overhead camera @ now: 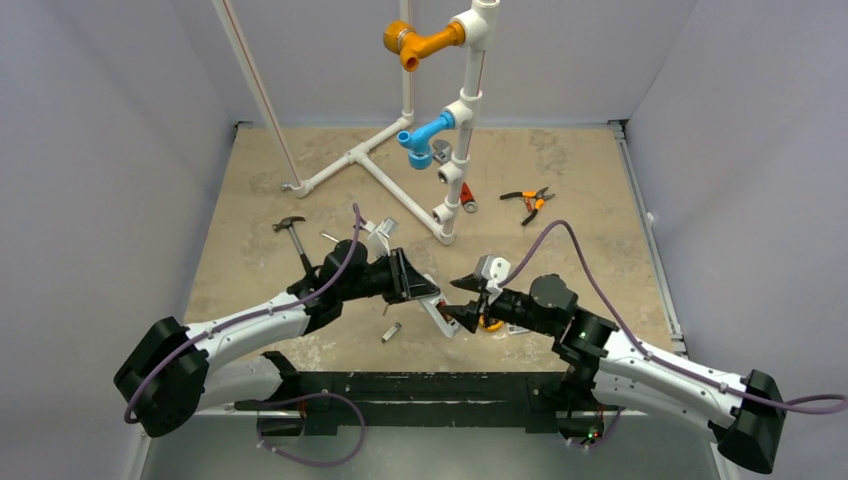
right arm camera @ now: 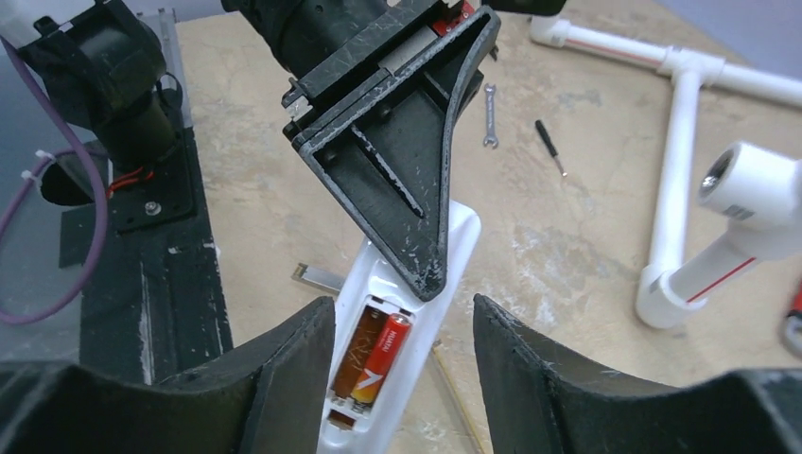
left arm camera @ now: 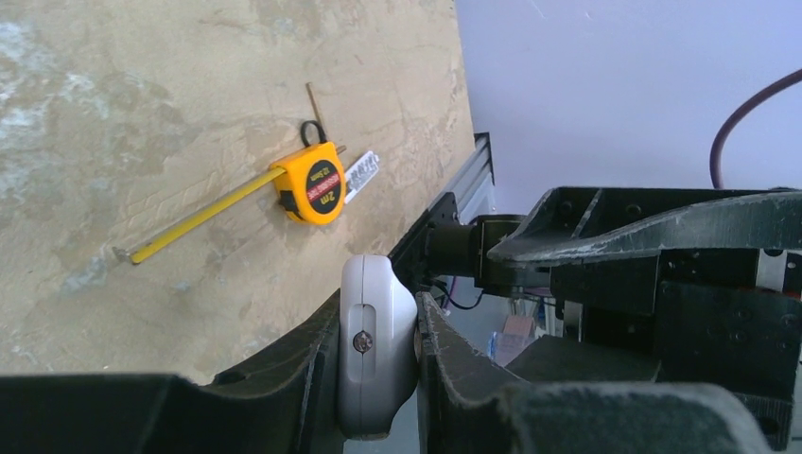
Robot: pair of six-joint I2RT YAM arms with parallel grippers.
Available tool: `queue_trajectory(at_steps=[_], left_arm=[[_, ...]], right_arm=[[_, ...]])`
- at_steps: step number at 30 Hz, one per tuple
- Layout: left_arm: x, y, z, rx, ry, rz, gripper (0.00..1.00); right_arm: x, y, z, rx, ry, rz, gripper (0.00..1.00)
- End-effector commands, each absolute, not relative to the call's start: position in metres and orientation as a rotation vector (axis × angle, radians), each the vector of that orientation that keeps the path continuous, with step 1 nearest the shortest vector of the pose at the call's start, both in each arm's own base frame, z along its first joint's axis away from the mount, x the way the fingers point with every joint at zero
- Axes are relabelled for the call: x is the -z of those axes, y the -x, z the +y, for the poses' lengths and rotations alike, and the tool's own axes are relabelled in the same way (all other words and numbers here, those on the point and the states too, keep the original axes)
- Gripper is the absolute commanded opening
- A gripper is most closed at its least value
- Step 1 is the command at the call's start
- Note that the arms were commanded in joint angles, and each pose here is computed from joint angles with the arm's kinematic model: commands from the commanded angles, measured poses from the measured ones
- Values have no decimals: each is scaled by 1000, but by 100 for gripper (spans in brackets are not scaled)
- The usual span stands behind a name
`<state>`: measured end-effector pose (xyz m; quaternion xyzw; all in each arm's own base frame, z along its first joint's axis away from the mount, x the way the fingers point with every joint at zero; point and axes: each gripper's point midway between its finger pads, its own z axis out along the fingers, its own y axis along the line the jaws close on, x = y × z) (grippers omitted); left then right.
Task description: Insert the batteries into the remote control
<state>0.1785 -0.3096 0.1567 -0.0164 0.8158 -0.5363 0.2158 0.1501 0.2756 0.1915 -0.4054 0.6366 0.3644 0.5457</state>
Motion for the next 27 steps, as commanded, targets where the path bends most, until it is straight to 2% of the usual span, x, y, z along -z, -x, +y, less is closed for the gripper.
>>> queue_trajectory(at_steps=[1,10,16,27], left_arm=[[-182,-165,-321,1612,-168,2137,0],[-157,-148,-317,1596,-257,2260,0],[-148,-134,-314,1598,-346,2320,0],[-149,-119,-314,1677,-406,2307,0]], right_arm=[[-218,-150,264,-735,1071,1351,55],[-214,-128,261,-687,1309,1173,55],[-195,-97,272,-827,1492,1098,48],[-201,-80,285,-923,1499,966,36]])
